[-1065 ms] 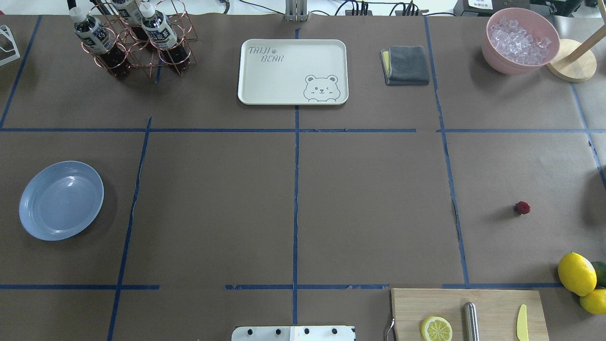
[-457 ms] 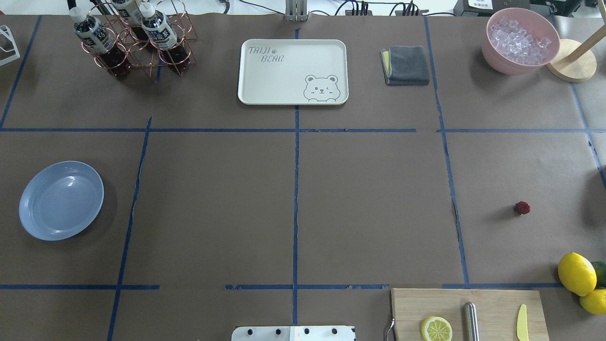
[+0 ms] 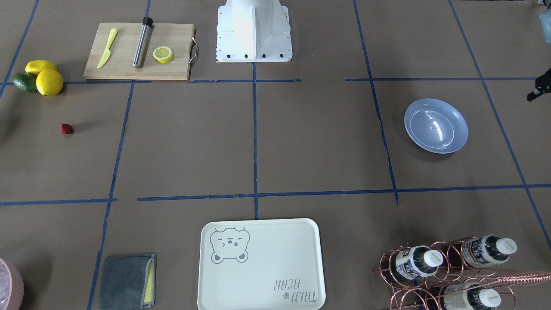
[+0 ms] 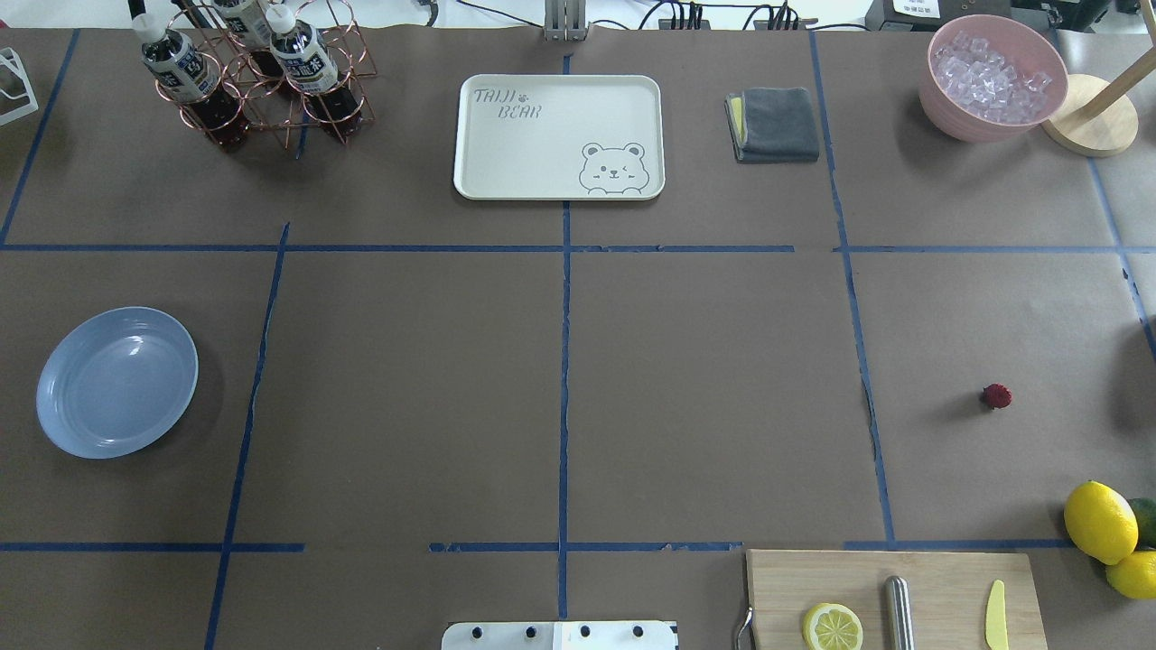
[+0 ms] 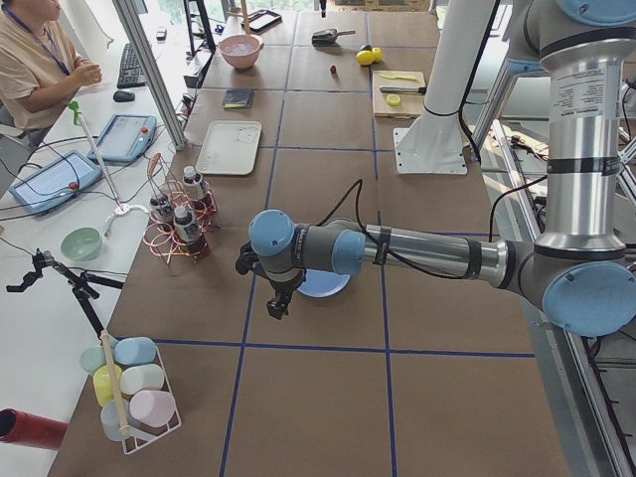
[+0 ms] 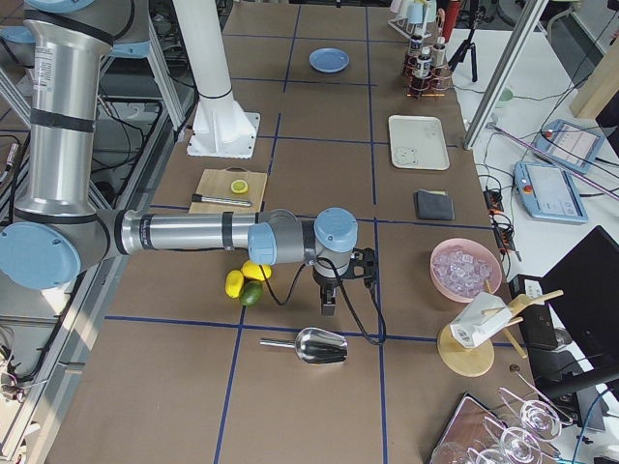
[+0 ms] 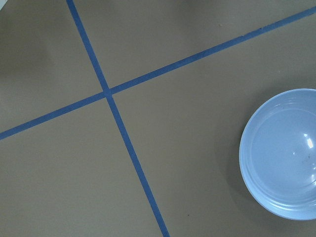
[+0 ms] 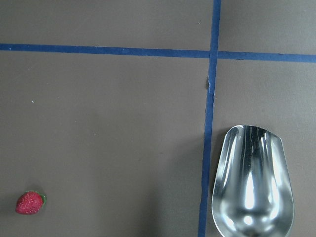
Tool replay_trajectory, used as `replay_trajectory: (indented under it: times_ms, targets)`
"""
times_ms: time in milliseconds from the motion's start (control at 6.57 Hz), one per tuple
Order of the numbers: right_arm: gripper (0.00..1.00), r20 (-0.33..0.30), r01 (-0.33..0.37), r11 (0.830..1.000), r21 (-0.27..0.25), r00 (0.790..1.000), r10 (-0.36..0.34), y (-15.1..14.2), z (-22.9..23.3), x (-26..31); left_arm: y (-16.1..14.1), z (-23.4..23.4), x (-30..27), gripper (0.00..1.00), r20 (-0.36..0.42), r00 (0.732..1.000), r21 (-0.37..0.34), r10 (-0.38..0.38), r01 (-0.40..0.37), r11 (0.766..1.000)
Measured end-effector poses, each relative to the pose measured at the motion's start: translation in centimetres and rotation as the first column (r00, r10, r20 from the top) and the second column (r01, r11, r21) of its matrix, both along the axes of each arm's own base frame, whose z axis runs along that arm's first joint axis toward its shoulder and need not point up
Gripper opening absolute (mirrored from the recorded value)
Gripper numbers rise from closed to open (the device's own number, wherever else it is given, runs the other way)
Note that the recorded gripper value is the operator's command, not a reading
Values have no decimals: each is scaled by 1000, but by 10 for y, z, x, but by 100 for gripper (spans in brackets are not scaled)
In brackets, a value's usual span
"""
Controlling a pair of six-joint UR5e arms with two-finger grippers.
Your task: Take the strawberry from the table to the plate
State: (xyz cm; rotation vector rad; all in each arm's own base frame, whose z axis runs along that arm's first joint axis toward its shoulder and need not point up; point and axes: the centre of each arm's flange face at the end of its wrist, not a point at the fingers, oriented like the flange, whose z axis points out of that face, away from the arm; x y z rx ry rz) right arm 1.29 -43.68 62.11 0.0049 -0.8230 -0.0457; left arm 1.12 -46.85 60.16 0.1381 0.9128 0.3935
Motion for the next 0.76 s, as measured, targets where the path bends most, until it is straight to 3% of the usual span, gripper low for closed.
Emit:
replay_trajectory:
  times_ms: [761]
  targets:
    - [100,3,0,1000,0,1000,0,0,0,0,-2,39,78,100,-5,998,-69,-66,66,995]
